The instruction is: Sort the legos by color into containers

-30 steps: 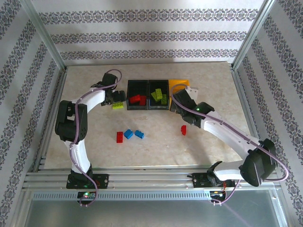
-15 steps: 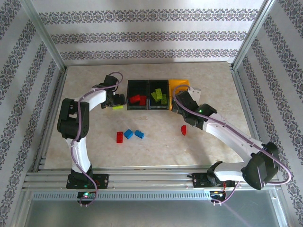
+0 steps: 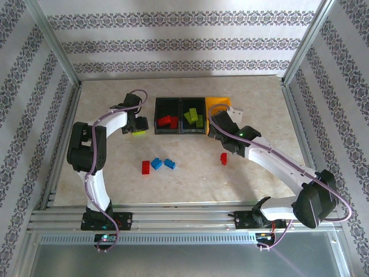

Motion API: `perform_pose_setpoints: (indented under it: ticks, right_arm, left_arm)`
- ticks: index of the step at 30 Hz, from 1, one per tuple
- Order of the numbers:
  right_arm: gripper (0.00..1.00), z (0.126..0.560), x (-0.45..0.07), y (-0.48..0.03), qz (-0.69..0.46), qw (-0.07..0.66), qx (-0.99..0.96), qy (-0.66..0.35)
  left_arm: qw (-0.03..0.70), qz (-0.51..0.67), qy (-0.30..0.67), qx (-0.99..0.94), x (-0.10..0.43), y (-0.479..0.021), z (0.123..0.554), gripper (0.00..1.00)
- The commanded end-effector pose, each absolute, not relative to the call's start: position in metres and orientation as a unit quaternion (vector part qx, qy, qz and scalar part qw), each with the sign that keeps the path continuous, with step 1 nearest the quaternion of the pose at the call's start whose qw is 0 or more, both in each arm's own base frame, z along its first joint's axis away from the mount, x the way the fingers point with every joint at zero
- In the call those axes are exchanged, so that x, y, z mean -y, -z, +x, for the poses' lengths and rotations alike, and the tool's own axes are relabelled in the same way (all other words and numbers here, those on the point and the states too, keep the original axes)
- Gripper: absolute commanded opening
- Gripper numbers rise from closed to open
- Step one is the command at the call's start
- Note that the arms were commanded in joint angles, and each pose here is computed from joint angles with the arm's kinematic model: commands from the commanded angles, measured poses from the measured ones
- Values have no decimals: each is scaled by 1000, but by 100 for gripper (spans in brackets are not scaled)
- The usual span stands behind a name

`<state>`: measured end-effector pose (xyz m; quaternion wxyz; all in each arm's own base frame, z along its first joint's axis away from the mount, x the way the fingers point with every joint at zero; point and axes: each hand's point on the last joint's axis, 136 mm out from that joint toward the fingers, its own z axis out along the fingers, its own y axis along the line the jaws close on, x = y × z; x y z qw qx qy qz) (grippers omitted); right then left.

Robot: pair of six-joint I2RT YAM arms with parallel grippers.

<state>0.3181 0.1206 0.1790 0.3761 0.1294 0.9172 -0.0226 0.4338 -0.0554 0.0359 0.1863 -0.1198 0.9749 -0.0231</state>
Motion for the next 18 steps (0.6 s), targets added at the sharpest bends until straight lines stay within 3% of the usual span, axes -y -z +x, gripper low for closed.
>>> perform_pose_setpoints:
  ticks: [1,18]
  right_arm:
    - [98,322,-120,-183,144,381,-913,22]
    - [98,322,-122,-177,144,377,-915,20]
  left_arm:
    - [168,-132,8,-977,43,-30,420,73]
    - [162,-130,16,-978,47,-19,425,81]
